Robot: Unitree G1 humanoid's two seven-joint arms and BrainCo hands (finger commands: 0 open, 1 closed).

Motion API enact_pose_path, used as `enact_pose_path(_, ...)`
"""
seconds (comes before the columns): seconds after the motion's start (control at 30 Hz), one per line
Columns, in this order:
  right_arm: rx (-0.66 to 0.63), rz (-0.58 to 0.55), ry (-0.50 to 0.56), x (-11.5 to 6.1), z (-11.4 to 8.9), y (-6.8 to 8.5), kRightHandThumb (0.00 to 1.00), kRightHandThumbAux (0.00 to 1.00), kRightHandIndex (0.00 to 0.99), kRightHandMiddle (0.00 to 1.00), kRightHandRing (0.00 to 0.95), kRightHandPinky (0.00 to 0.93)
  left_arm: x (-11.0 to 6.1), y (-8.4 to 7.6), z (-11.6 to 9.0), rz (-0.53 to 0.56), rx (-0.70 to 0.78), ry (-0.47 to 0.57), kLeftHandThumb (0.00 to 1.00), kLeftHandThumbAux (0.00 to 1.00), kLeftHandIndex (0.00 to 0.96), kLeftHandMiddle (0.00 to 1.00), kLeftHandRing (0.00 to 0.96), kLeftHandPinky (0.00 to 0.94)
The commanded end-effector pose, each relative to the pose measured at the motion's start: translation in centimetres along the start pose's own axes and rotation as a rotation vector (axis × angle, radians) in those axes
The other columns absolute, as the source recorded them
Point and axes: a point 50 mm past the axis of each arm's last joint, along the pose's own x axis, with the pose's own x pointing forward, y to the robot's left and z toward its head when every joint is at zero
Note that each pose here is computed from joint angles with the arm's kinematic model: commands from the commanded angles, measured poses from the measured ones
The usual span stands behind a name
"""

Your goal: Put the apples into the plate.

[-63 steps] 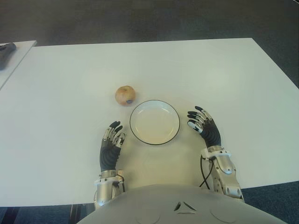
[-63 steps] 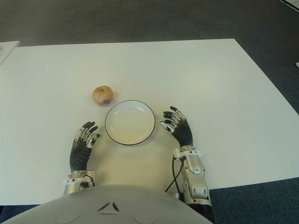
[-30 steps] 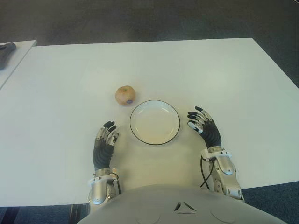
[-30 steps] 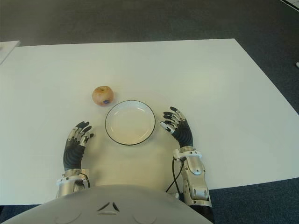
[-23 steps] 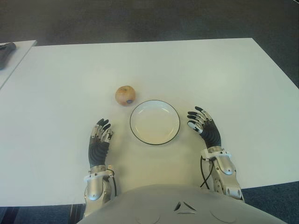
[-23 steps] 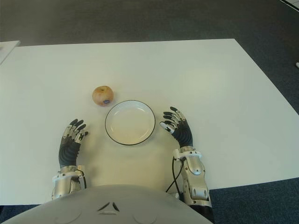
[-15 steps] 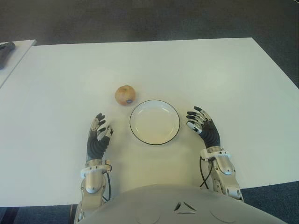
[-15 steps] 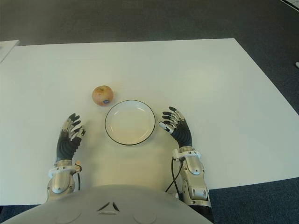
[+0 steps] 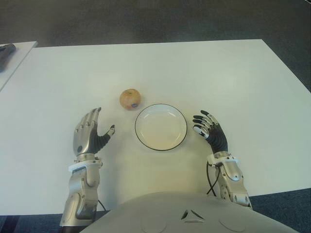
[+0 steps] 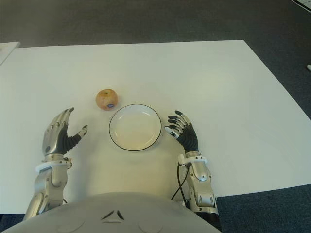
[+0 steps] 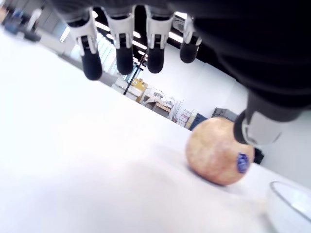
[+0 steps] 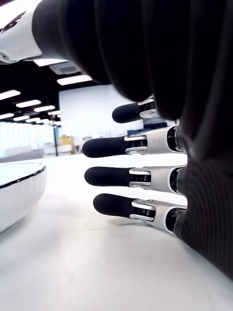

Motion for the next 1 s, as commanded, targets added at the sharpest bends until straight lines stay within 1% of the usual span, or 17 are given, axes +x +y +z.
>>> enact_pose_path(0.03, 0.007, -0.015, 0.083, -0.4, -1.5, 0.0, 0.5, 0.728, 0.158, 0.321, 0.285, 0.284, 1.1, 0.9, 1.4, 0.049, 0.038, -0.044, 0.276, 0.46, 0.064, 0.093, 0.108, 0.176)
enact_pose_path(0.23, 0.007, -0.022, 0.085, -0.3, -1.6, 0.1, 0.503, 0.728, 0.157, 0.323, 0.283, 0.276, 2.1, 1.1, 2.2, 0.077, 0.059, -0.067, 0.29, 0.435, 0.067, 0.087, 0.104, 0.185)
enact_pose_path(0.37, 0.007, -0.024, 0.085, -0.2, -1.7, 0.1, 0.502, 0.723, 0.157, 0.319, 0.278, 0.266, 3.0, 1.3, 2.7, 0.088, 0.082, -0.076, 0.296, 0.403, 0.062, 0.071, 0.086, 0.159)
enact_pose_path(0.43, 0.009, -0.023, 0.083, -0.1, -1.7, 0.1, 0.505, 0.728, 0.159, 0.322, 0.281, 0.282, 3.6, 1.5, 3.0, 0.093, 0.098, -0.081, 0.306, 0.378, 0.062, 0.059, 0.069, 0.136)
enact_pose_path(0.6, 0.013, -0.022, 0.083, -0.1, -1.7, 0.1, 0.521, 0.732, 0.162, 0.333, 0.294, 0.295, 5.1, 1.7, 3.4, 0.095, 0.129, -0.084, 0.308, 0.311, 0.077, 0.027, 0.019, 0.06)
enact_pose_path(0.83, 0.016, -0.028, 0.084, -0.1, -1.8, 0.2, 0.52, 0.731, 0.161, 0.332, 0.291, 0.276, 7.1, 1.4, 3.6, 0.077, 0.181, -0.102, 0.293, 0.256, 0.09, 0.004, 0.001, 0.022)
enact_pose_path(1.0, 0.013, -0.03, 0.086, 0.0, -1.9, 0.2, 0.519, 0.731, 0.162, 0.337, 0.288, 0.271, 7.9, 1.1, 3.8, 0.067, 0.198, -0.113, 0.277, 0.245, 0.082, 0.0, 0.0, 0.018)
